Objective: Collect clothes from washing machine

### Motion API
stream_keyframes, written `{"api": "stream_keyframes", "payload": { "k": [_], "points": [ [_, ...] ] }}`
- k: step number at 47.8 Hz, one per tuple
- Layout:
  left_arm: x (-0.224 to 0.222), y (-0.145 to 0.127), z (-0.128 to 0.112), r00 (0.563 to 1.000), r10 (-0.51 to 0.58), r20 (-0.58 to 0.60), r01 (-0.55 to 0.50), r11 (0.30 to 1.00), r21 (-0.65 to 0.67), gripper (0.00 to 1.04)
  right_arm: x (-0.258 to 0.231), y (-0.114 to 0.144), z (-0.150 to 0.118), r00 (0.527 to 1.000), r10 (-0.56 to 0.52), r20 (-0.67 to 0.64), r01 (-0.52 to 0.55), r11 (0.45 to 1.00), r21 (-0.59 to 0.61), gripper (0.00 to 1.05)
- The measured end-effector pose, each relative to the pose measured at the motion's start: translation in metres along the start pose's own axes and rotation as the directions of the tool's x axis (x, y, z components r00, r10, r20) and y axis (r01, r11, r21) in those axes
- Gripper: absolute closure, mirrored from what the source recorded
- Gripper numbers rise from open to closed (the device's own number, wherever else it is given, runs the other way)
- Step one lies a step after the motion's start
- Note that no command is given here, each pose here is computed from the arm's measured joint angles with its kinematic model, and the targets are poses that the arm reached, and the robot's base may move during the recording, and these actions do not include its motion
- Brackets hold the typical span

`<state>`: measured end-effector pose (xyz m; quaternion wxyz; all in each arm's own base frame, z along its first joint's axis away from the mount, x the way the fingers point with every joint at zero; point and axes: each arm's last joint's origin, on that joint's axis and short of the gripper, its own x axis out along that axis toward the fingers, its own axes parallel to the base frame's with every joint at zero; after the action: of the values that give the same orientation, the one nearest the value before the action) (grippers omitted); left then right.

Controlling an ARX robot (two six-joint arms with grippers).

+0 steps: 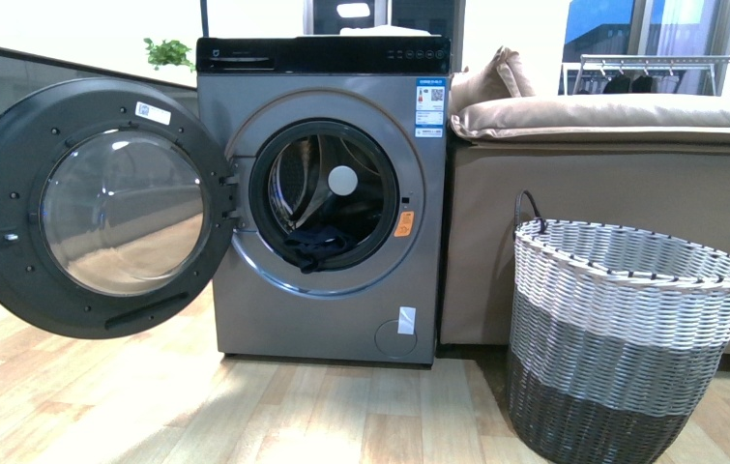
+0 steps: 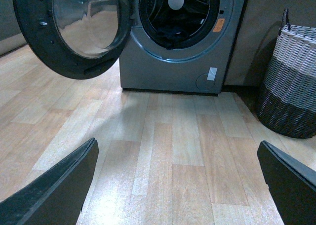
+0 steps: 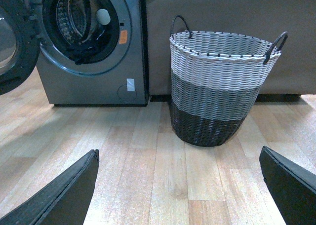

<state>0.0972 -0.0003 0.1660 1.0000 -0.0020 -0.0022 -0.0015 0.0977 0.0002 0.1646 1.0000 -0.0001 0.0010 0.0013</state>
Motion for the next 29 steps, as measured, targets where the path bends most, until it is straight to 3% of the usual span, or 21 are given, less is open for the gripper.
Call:
{"api": "stream_keyframes", "payload": {
  "k": [29],
  "points": [
    [0.0000, 0.0000, 0.0000, 1.000, 0.000, 0.000, 0.000, 1.000, 0.000, 0.07, 0.0000, 0.0000, 0.0000, 1.000, 0.000, 0.000, 0.000, 1.000, 0.000, 0.08]
  ]
}}
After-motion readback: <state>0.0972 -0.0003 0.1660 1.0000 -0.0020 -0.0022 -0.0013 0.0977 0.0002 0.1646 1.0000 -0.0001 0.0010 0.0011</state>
